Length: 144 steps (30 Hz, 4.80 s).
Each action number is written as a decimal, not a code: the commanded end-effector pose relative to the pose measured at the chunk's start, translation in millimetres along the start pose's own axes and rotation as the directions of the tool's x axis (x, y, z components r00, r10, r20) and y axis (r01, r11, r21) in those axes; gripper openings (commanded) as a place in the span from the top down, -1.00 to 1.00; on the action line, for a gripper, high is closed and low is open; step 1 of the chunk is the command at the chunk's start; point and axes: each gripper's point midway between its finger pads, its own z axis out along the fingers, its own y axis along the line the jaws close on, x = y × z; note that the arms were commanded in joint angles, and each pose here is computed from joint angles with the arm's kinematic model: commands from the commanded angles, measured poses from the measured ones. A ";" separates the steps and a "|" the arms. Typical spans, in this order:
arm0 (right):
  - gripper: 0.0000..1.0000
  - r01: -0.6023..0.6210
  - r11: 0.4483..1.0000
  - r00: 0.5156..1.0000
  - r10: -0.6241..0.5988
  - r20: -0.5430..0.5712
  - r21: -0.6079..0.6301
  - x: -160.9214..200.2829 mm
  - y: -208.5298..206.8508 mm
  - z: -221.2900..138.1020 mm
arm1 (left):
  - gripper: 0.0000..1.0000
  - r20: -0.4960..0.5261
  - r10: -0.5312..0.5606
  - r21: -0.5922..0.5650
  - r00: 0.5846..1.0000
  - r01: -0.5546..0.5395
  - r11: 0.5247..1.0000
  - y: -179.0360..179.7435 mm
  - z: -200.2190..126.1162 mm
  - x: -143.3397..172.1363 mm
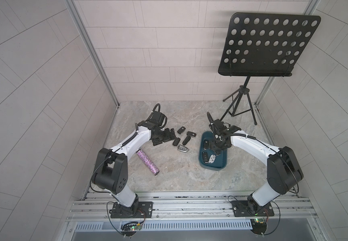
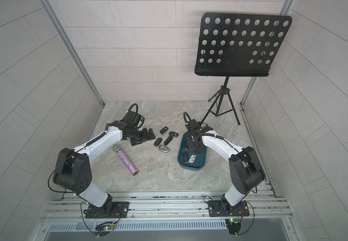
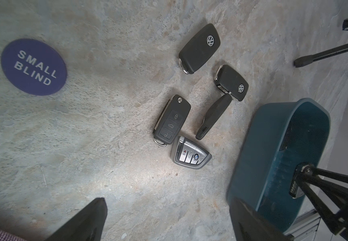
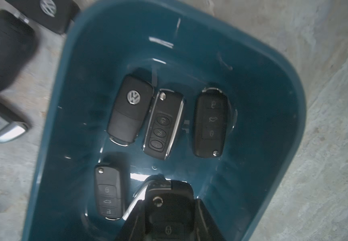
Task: Place the car key into the storage box
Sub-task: Place the car key in the storage box, then pick up the car key from the center of the board.
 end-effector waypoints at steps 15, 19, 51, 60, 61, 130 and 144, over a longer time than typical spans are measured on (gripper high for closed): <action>0.34 -0.062 0.995 0.997 0.065 -0.038 0.074 19.8 -14.0 40.3 | -1.00 0.012 0.014 -0.016 1.000 -0.014 1.000 -1.4 -6.0 -3.3; 0.32 -0.069 0.994 0.996 0.073 -0.045 0.079 20.6 -13.5 46.1 | -1.00 0.013 0.016 -0.017 1.000 -0.015 1.000 -1.2 -6.8 -3.1; -0.73 -0.046 0.965 0.981 0.092 0.173 -0.257 4.2 11.1 -81.1 | -0.99 -0.033 0.409 -0.237 0.912 -0.405 0.883 -48.0 26.4 1.4; -0.99 -0.063 0.953 0.960 0.139 0.241 -0.296 15.6 -3.1 -97.8 | -0.92 -0.160 0.567 -0.284 0.808 -0.588 0.757 -76.6 58.9 10.2; -0.99 -0.071 0.952 0.959 0.148 0.243 -0.299 16.2 -4.9 -98.9 | -0.91 -0.170 0.572 -0.277 0.803 -0.596 0.754 -79.4 62.7 10.5; -0.99 -0.107 0.930 0.963 0.184 0.196 -0.351 22.0 -12.5 -86.5 | 0.55 -0.269 0.513 -0.255 0.815 -0.574 0.778 -75.1 130.8 -0.6; -0.99 -0.113 0.929 0.963 0.190 0.193 -0.351 21.0 -13.0 -85.0 | 0.55 -0.117 0.468 -0.092 0.876 -0.479 0.873 -132.0 66.6 -7.2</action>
